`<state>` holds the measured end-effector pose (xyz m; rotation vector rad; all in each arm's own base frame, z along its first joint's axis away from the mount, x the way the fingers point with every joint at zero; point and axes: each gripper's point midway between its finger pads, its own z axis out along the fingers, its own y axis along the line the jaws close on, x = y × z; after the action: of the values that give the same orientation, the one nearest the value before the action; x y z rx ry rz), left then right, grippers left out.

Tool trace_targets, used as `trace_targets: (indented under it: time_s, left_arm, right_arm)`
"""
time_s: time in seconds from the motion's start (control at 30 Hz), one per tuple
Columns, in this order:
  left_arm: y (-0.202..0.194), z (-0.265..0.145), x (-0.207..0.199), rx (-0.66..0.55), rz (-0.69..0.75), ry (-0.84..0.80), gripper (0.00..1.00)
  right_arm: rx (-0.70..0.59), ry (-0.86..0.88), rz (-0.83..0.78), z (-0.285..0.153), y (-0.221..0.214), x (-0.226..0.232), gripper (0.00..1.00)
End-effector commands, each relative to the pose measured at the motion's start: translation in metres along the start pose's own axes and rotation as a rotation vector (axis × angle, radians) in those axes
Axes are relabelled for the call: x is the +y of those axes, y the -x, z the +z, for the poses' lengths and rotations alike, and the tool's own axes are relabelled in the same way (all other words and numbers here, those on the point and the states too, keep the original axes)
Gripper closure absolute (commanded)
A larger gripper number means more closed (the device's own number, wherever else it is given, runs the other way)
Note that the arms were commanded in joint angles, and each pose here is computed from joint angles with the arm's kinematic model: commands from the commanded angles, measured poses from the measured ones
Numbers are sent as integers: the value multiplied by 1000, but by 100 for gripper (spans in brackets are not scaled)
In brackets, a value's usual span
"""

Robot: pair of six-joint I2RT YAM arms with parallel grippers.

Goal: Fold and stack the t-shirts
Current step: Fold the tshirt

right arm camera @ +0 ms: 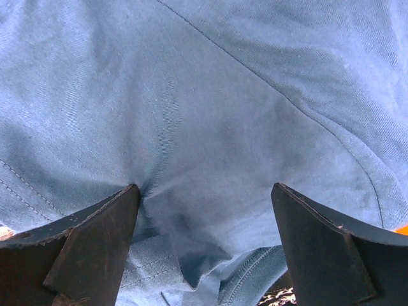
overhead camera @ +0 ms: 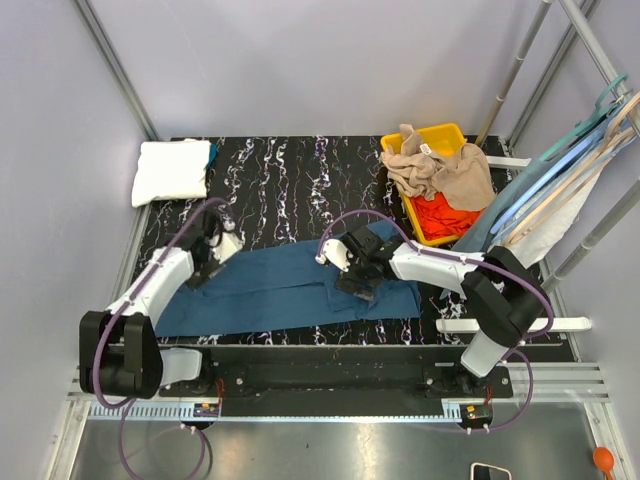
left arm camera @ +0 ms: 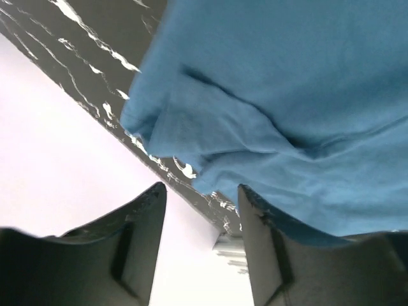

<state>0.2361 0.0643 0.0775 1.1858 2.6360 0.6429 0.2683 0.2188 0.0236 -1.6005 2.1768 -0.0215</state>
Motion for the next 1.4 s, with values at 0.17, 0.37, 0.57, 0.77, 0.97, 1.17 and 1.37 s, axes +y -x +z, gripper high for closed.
trace_targets:
  time_s: [0.17,0.37,0.57,0.77,0.97,1.17,1.37]
  left_arm:
    - [36,5,33,-237,-276,-317,36]
    - [43,11,9,-264,-258,-512,37]
    - [39,25,16,-234,-281,-513,41]
    - [29,42,35,-172,-285,-456,43]
    - [24,59,43,-139,-283,-443,44]
    - [19,70,44,-127,-292,-459,50]
    - [14,76,41,-114,-293,-475,67]
  right_arm:
    - [99,-3,5,15,-36,6,8]
    - [73,6,5,13,-36,10,8]
    - [46,44,7,18,-31,16,8]
    - [63,77,-1,26,-40,26,8]
    - [79,77,3,28,-47,28,9]
    - [93,68,5,28,-51,27,9]
    - [104,70,-1,30,-54,28,9]
